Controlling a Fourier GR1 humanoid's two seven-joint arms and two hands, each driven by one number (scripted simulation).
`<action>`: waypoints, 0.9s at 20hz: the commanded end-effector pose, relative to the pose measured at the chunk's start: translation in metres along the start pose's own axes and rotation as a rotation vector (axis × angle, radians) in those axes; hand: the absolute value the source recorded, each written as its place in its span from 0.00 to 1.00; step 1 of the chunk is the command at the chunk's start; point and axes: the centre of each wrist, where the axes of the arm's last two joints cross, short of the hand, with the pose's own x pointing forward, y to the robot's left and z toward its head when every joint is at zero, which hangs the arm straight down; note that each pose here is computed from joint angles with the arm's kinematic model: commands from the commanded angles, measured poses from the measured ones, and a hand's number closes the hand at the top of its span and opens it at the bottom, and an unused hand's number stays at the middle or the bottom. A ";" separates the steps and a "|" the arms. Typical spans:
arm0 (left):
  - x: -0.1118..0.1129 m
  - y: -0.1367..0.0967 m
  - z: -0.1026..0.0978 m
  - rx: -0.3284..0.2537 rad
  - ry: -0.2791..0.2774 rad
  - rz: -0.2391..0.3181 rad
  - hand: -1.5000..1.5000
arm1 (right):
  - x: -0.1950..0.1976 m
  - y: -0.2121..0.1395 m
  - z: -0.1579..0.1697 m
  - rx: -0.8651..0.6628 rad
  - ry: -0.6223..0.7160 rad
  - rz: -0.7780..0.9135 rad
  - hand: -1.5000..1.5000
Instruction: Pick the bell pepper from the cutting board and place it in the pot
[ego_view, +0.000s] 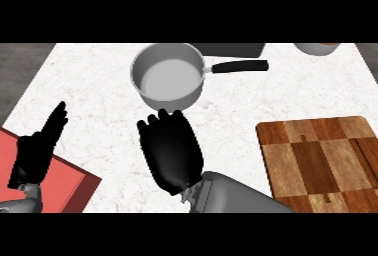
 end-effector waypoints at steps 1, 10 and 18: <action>-0.014 0.001 0.011 -0.001 0.010 0.013 0.50 | 0.019 -0.024 -0.009 -0.126 0.055 -0.131 1.00; 0.004 -0.010 0.006 0.039 -0.004 0.010 0.50 | 0.009 -0.056 -0.074 -0.260 0.094 -0.285 1.00; -0.008 0.009 0.008 0.044 0.000 0.002 0.50 | -0.025 -0.064 -0.124 -0.271 0.095 -0.335 1.00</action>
